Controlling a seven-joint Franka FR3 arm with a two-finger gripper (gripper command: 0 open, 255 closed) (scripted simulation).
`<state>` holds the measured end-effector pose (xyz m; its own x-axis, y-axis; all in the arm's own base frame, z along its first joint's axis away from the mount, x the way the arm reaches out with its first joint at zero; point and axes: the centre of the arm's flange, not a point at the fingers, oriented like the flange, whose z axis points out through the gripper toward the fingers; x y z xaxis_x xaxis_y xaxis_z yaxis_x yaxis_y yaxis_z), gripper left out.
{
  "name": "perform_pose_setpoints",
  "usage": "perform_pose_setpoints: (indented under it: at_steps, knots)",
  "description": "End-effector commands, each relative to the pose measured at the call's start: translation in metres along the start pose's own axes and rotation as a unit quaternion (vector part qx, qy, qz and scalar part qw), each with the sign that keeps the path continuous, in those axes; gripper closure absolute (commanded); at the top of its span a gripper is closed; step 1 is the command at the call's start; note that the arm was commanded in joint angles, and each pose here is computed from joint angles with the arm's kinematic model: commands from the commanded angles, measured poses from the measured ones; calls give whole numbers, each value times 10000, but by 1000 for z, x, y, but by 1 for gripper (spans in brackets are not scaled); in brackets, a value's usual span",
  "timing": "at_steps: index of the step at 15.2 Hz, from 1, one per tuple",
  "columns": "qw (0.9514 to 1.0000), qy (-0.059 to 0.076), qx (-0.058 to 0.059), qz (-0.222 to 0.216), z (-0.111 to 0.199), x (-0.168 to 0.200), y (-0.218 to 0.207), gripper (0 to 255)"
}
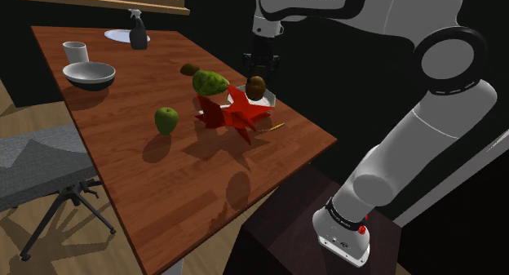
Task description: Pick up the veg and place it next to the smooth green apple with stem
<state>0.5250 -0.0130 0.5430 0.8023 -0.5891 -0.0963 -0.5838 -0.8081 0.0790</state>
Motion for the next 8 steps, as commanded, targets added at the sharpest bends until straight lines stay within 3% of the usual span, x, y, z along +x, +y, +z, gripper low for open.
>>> perform_pose_setpoints:
  at_steps: [1,8]
  knots:
    - [10000,2,4,6,-1,-7,-27,255]
    - [10000,2,4,6,-6,-30,-117,255]
